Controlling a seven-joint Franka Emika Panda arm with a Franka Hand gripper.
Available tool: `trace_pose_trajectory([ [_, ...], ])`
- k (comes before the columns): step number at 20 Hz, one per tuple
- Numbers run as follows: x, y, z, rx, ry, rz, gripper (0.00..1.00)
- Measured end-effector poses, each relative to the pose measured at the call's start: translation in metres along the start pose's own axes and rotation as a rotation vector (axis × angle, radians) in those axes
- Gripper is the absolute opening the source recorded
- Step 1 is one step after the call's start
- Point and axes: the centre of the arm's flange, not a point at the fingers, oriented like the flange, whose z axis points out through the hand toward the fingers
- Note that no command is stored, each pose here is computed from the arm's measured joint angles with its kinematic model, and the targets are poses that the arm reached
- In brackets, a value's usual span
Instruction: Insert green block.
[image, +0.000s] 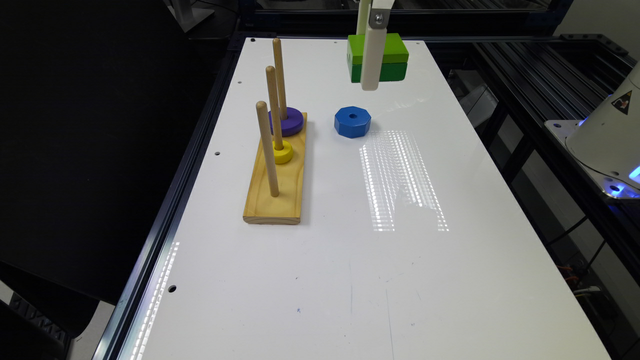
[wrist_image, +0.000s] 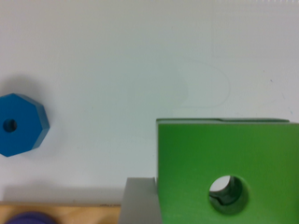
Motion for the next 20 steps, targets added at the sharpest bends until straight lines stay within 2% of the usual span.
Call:
trace_pose_trajectory([
  [4,-0.0007,-0.001,-0.001,0.0045,0.0033,-0.0025,0.00],
  [11,0.0005,-0.003,-0.001,0.0126,0.0088,-0.0025,0.00],
  [15,0.0070,-0.009,-0.001,0.0211,0.0104,-0.0006,0.00],
  [17,0.0145,-0.014,0.000,0.0250,0.0101,0.0026,0.00],
  [20,0.0215,-0.020,0.003,0.0271,0.0066,0.0047,0.00],
])
